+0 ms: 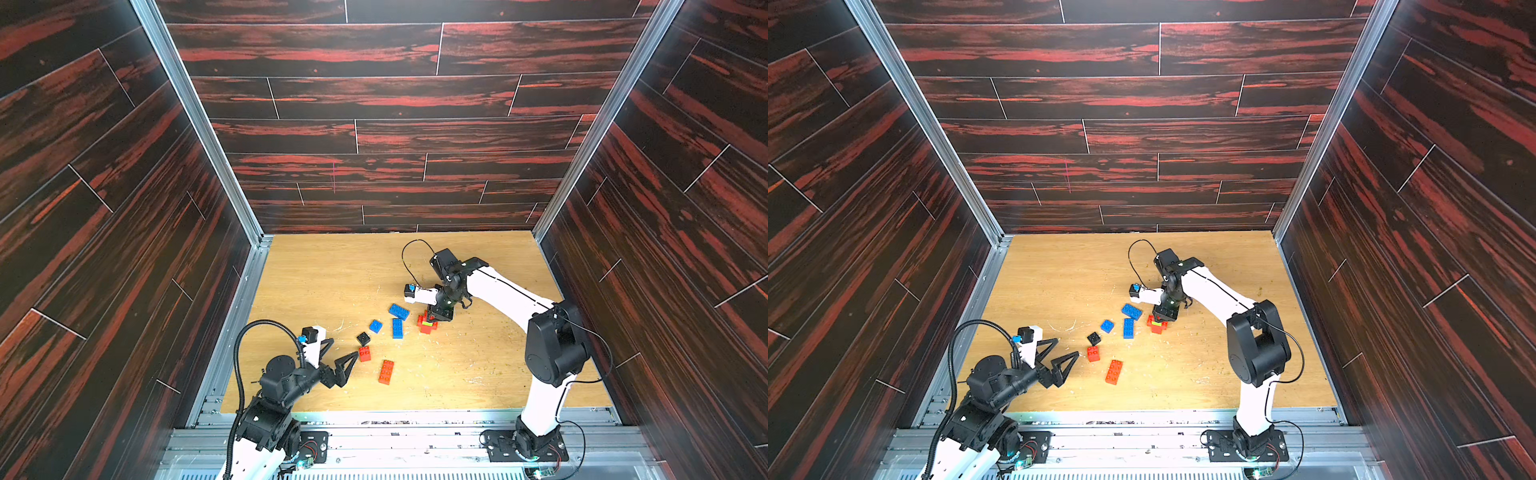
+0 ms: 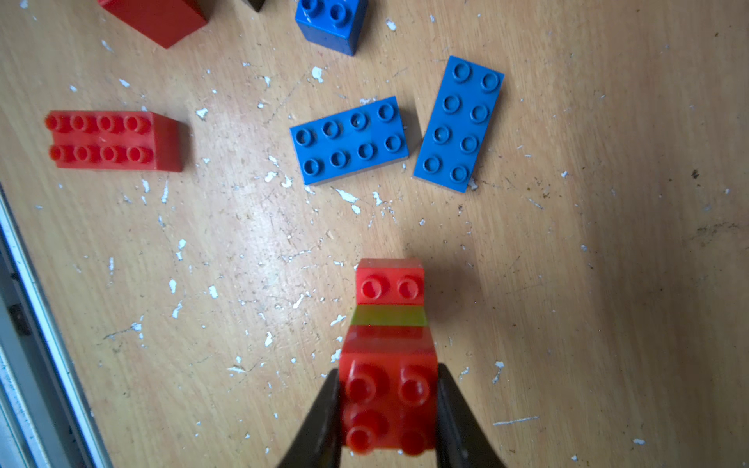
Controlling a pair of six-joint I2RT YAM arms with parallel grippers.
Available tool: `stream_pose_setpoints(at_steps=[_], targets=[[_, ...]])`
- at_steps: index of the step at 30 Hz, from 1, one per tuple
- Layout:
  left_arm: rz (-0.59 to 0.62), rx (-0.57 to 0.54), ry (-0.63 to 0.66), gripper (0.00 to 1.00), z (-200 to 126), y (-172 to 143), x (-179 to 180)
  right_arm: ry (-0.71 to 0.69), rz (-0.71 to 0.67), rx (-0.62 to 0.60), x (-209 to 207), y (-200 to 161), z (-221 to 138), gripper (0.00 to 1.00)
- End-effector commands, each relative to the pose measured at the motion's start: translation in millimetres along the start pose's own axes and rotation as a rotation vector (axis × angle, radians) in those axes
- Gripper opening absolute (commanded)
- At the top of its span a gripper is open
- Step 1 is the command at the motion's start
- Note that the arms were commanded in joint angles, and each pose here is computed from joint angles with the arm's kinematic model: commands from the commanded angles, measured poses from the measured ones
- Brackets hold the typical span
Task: Assemble the letter f with lego
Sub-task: Assemble the lego brick with the lego brick.
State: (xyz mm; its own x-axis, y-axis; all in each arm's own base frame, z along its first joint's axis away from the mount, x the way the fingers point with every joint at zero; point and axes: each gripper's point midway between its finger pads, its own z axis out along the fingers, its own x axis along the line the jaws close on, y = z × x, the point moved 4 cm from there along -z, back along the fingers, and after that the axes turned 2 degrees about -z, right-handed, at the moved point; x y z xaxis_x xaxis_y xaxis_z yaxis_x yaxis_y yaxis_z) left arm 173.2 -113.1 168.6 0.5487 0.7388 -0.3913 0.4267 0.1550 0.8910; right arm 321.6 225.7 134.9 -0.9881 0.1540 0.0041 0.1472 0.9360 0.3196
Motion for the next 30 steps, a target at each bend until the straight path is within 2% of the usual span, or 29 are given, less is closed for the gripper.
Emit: stream_pose_setpoints(at_steps=[1,21,23,30], targets=[[0.010,-0.011,-0.009,1.00,0,1,-1,0.031,0.025,0.055,6,-13,3,0.33],[0.008,-0.010,-0.006,1.00,0,1,-1,0.008,0.074,0.020,-4,-9,-7,0.30],[0.007,-0.008,-0.007,1.00,0,1,-1,0.004,0.076,0.018,-5,-8,-7,0.34],[0.008,-0.009,-0.007,1.00,0,1,-1,0.012,0.077,0.020,-5,-8,-8,0.40]])
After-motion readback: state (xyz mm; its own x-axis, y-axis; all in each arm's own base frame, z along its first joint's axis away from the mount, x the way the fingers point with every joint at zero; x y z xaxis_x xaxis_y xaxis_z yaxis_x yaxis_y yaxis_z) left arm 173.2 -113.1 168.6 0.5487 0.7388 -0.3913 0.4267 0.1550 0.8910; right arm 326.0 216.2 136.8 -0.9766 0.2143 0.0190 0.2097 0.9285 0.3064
